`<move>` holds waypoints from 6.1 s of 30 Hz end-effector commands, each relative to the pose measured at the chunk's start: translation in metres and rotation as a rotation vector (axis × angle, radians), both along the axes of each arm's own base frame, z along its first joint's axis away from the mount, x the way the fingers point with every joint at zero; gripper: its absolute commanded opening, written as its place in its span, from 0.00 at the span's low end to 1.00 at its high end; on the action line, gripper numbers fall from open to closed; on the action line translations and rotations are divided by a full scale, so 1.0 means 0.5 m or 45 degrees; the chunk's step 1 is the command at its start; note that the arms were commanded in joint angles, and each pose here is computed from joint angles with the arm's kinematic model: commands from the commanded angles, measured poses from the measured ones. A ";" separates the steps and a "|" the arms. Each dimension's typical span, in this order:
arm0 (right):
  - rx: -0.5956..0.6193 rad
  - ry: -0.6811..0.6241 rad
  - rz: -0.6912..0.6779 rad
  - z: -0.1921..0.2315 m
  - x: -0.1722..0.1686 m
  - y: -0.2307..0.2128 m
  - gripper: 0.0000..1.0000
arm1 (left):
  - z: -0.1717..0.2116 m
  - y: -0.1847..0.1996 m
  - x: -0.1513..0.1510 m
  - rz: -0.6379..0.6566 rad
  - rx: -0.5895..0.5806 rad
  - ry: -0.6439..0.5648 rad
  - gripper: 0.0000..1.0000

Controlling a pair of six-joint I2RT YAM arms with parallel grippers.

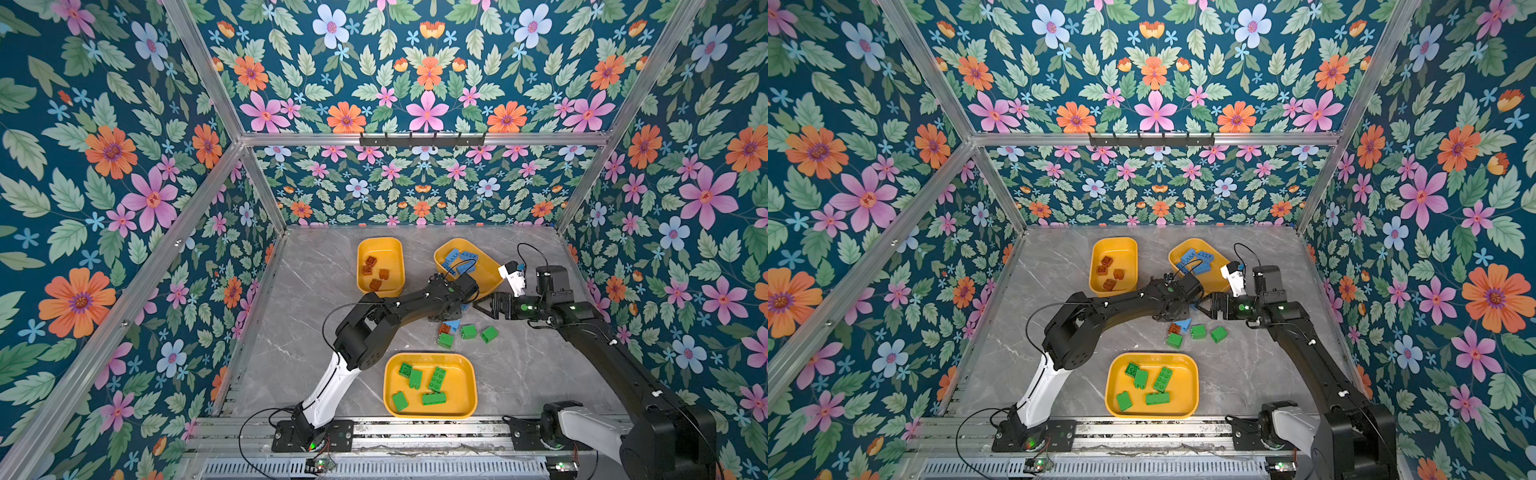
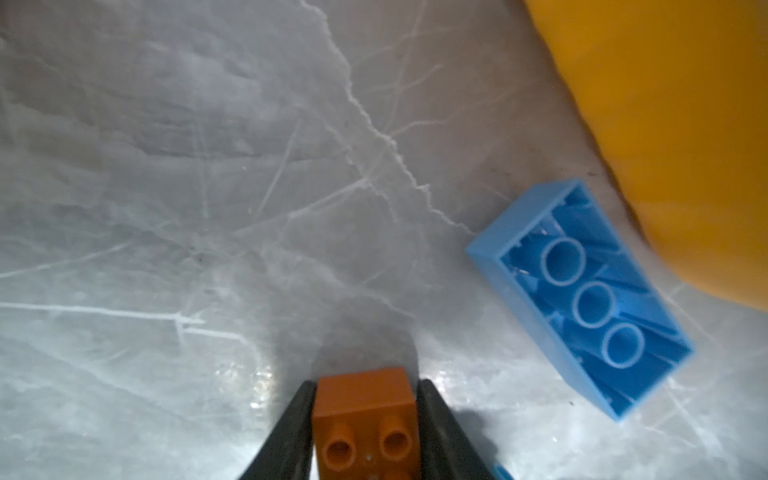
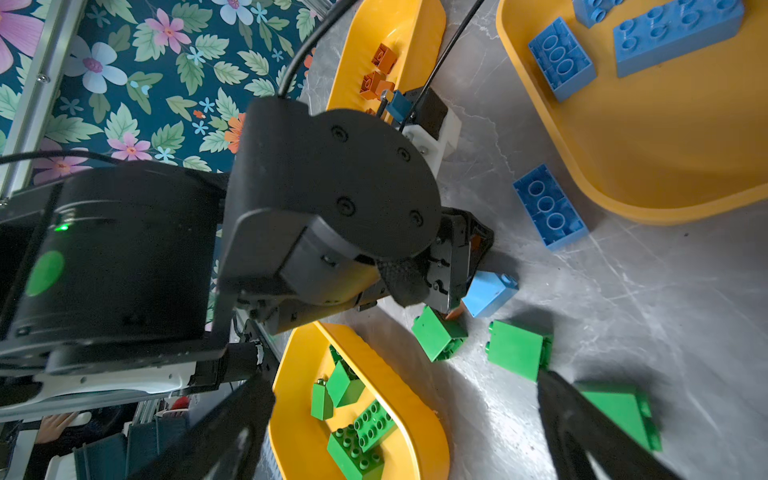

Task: Sort the legos into containers by color
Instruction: 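Carry the brown brick over the far brown-brick bin, then open the left gripper to drop the brown brick into the bin, then move the open left gripper back over the brick pile, then lower the left gripper onto the pile and grasp a brown brick, then carry the brown brick into the brown-brick bin and open the left gripper, then raise the left gripper from the bin while the right gripper reaches toward the pile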

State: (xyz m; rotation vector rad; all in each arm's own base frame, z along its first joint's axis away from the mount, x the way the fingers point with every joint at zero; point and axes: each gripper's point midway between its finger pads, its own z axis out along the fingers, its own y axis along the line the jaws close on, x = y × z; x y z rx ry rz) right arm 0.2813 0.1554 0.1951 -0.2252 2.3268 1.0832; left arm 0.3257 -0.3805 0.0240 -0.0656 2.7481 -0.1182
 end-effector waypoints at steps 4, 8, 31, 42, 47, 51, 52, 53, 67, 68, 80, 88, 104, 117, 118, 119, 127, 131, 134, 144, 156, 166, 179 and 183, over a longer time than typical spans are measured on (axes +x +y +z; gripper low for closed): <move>-0.008 -0.024 0.010 0.001 0.001 0.000 0.99 | -0.004 0.051 -0.015 -0.008 0.127 0.029 0.27; -0.005 -0.024 0.010 0.001 0.000 0.000 0.99 | 0.012 0.061 -0.007 -0.036 0.144 0.009 0.21; 0.172 -0.025 0.047 0.034 0.011 0.032 0.99 | 0.223 0.289 0.241 -0.327 0.151 -0.252 0.22; 0.152 -0.025 0.053 0.033 0.019 0.050 0.99 | 0.165 0.351 0.408 -0.277 0.145 -0.285 0.23; 0.137 -0.024 0.056 0.034 0.023 0.050 0.99 | 0.144 0.358 0.452 -0.266 0.114 -0.314 0.28; 0.128 -0.023 0.056 0.033 0.026 0.050 0.99 | 0.128 0.355 0.455 -0.279 0.097 -0.284 0.47; 0.126 -0.022 0.055 0.033 0.028 0.049 0.99 | 0.129 0.354 0.454 -0.282 0.092 -0.281 0.52; 0.125 -0.019 0.057 0.031 0.029 0.050 0.99 | 0.135 0.354 0.452 -0.283 0.088 -0.283 0.58; 0.131 -0.009 0.067 0.023 0.034 0.053 0.99 | 0.231 0.323 0.270 -0.309 -0.059 -0.212 0.74; 0.130 -0.009 0.069 0.022 0.034 0.053 0.99 | 0.234 0.317 0.247 -0.319 -0.073 -0.202 0.74; 0.106 -0.013 0.067 0.018 0.026 0.048 0.99 | 0.226 0.175 0.032 -0.522 -0.187 -0.103 0.74; 0.075 0.009 0.054 -0.004 0.004 0.039 0.99 | 0.172 0.110 -0.046 -0.551 -0.271 -0.043 0.74; 0.029 0.050 0.042 -0.035 -0.026 0.028 0.99 | 0.095 0.050 -0.102 -0.634 -0.290 0.033 0.74; 0.000 0.048 0.028 -0.038 -0.030 0.021 0.99 | 0.023 0.026 -0.119 -0.709 -0.138 0.069 0.71; 0.000 0.047 0.029 -0.038 -0.030 0.021 0.99 | 0.017 0.028 -0.117 -0.712 -0.117 0.070 0.70; -0.001 0.047 0.029 -0.038 -0.030 0.021 0.99 | 0.014 0.028 -0.114 -0.714 -0.102 0.069 0.69; -0.005 0.045 0.025 -0.036 -0.031 0.018 0.99 | -0.008 0.037 -0.085 -0.684 0.022 0.058 0.58; -0.011 0.043 0.028 -0.036 -0.031 0.018 0.99 | -0.015 0.041 -0.085 -0.695 0.053 0.077 0.49; -0.010 0.040 0.027 -0.034 -0.028 0.016 0.99 | -0.017 0.052 -0.089 -0.696 0.081 0.093 0.40; 0.013 0.030 0.045 -0.024 -0.016 0.024 0.99 | 0.074 0.102 -0.052 -0.652 0.101 0.031 0.30; 0.072 0.015 0.079 0.000 0.007 0.043 0.99 | 0.224 0.272 0.159 -0.506 0.129 -0.166 0.30; 0.062 0.022 0.068 -0.003 0.005 0.041 0.99 | 0.174 0.404 0.333 -0.306 0.205 -0.185 0.30; 0.055 0.045 0.086 -0.010 0.019 0.050 0.99 | 0.169 0.427 0.354 -0.279 0.164 -0.187 0.69; 0.046 0.037 0.110 -0.008 0.022 0.062 0.99 | 0.209 0.411 0.323 -0.324 0.072 -0.192 0.76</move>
